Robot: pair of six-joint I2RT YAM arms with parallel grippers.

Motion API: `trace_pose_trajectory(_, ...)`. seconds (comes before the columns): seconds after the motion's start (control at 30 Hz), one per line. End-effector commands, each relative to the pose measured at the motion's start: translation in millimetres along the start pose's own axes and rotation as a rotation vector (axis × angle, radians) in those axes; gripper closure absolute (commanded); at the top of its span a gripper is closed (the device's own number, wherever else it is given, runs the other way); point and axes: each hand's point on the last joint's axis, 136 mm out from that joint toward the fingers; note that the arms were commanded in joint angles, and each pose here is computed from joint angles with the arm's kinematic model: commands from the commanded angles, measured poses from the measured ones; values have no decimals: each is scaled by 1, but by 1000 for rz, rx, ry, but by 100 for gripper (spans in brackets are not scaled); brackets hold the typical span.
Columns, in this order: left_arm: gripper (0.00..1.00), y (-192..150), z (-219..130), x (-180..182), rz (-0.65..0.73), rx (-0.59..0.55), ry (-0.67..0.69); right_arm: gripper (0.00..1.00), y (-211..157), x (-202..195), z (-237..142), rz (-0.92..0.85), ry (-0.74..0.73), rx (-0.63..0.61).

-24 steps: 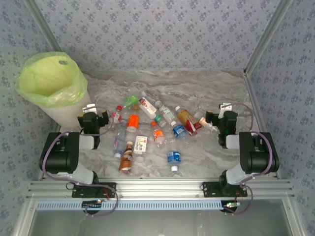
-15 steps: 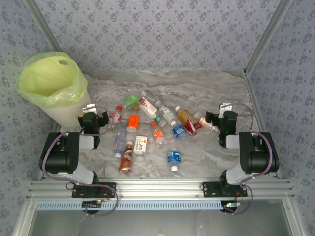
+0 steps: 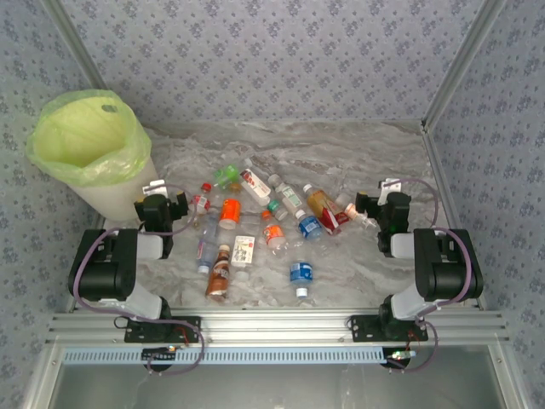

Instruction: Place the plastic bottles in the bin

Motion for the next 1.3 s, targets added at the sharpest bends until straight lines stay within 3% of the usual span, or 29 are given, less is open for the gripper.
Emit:
trace_pose_trajectory(0.0,1,14,-1,0,-3,-50,-1,0,3,0,0,-17,2,1)
trace_pose_trajectory(0.33,1,44,-17,-12,83,-14,-6,0,28,3,-18,-35,19,-16)
trace_pose_trajectory(0.47,1,74,-31,-8,26,-76,24,0,50,-3,-33,-10,-20,-56)
trace_pose_trajectory(0.6,1,89,-44,-11,-70,-40,26,0,77,-14,-46,149,-72,-83)
trace_pose_trajectory(0.7,1,87,-54,-24,-204,25,-19,0,85,-25,-53,267,-138,-13)
trace_pose_trajectory(0.8,0,79,-67,-42,-250,94,-66,0,81,-21,-57,330,-126,45)
trace_pose_trajectory(0.97,0,62,-90,-73,-299,206,-194,0,47,-5,-64,407,-84,290)
trace_pose_trajectory(1.1,1,47,-101,-86,-362,300,-268,0,21,10,-72,277,-33,469)
trace_pose_trajectory(1.27,0,44,-108,-97,-378,350,-328,0,0,19,-79,95,80,606)
Point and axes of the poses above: each hand's point on the last joint's axis, 136 mm out from that joint toward the fingers, its own z axis out along the fingers, its own x axis along the line the jaws close on, y = z × x, and after that the axes turned 2 degrees about -z, right-handed
